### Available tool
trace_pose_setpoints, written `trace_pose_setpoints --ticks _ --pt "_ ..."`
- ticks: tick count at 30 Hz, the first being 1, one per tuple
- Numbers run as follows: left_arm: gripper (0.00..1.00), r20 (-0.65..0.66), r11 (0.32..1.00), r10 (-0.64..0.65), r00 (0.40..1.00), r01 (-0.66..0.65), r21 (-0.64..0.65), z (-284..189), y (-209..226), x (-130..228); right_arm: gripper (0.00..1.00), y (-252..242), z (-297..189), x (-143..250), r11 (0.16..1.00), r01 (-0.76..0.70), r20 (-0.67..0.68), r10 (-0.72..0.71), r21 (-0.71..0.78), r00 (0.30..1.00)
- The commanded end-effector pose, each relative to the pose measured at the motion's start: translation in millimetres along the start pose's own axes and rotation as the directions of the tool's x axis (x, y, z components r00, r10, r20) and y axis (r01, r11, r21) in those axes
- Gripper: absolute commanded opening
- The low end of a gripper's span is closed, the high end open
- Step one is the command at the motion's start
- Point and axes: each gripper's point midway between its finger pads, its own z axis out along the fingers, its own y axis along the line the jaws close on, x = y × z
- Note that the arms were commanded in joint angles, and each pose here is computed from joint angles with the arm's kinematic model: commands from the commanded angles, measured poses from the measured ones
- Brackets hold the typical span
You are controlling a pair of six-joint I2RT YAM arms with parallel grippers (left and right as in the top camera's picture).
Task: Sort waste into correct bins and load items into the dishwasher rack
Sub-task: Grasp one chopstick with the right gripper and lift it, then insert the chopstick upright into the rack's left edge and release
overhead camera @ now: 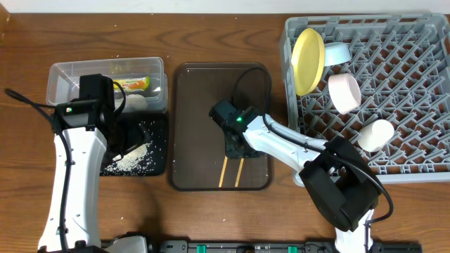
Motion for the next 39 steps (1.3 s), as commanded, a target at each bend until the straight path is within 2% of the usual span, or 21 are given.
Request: trace_pose_setpoints --ticks 1,3,11,18,24,31,34,39 --pt "0.91 0.004 1.0 -0.011 1.0 0.011 -0.016 0 4 0 0.27 -16 18 7 0.997 -0.001 -0.025 0.003 0.077 1.0" --pt "0.91 0.005 1.0 -0.011 1.0 0.011 -0.016 0 4 0 0.12 -15 18 8 0.998 -0.002 -0.036 0.005 0.069 0.999" --pt "0.91 0.004 1.0 -0.011 1.0 0.011 -0.016 0 4 0 0.02 -13 18 10 0.999 -0.014 -0.059 0.016 0.045 0.998" --pt "0.91 0.004 1.0 -0.011 1.0 0.011 -0.016 0 4 0 0.01 -23 -5 -12 0.999 -0.035 -0.045 0.034 -0.021 0.998" --pt "0.91 0.004 1.0 -0.011 1.0 0.011 -0.016 0 4 0 0.01 -42 -63 -39 0.996 0.031 0.054 -0.027 -0.08 0.998" --pt "0.91 0.005 1.0 -0.011 1.0 0.011 -0.016 0 4 0 0.01 -85 -129 -44 0.991 0.081 0.154 -0.064 -0.102 0.986" --pt "0.91 0.005 1.0 -0.011 1.0 0.011 -0.016 0 4 0 0.01 -108 -140 -39 0.992 0.1 0.144 -0.087 -0.081 0.986" --pt "0.91 0.005 1.0 -0.011 1.0 0.011 -0.016 0 4 0 0.01 -142 -133 -31 0.996 0.088 0.076 -0.086 -0.028 0.993"
